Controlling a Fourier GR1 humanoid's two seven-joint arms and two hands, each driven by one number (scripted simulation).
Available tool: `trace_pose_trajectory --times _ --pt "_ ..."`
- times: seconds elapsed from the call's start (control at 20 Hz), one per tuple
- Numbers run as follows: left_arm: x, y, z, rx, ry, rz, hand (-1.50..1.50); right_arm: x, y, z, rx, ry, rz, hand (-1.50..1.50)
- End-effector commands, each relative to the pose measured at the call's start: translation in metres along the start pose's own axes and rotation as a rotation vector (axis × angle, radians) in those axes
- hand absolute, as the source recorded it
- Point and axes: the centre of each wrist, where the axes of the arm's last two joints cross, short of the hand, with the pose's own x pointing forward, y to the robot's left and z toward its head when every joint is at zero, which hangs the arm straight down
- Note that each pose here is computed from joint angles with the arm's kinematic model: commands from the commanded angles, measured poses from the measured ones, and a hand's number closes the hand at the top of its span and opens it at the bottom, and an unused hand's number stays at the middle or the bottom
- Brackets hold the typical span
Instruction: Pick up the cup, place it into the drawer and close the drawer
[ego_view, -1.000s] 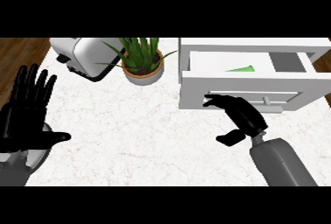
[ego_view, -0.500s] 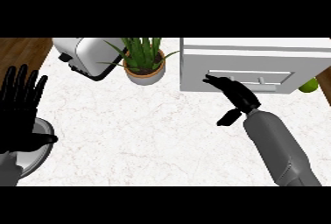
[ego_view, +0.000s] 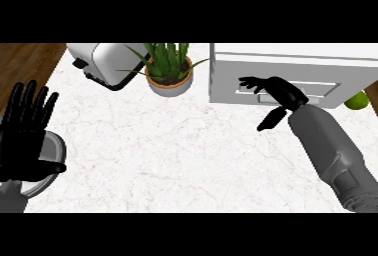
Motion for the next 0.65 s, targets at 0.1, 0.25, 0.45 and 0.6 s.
trace_pose_trajectory --times 0.1,0.25,0.45,0.6 --pt "-0.004 0.009 -0.005 -0.011 -0.007 -0.013 -1.5 -0.005 -0.028 -0.002 -0.03 0.109 0.002 -1.5" --pt "-0.008 -0.014 -0.003 -0.014 -0.011 -0.027 -1.5 -0.01 -0.048 0.003 -0.034 0.119 -0.012 -1.5" --pt "0.001 0.001 -0.007 -0.026 -0.015 -0.021 -1.5 -0.015 -0.04 0.007 -0.041 0.126 -0.016 -1.5" --pt "-0.001 -0.005 -0.01 -0.019 -0.016 -0.02 -1.5 -0.01 -0.056 0.003 -0.032 0.131 -0.018 -1.5"
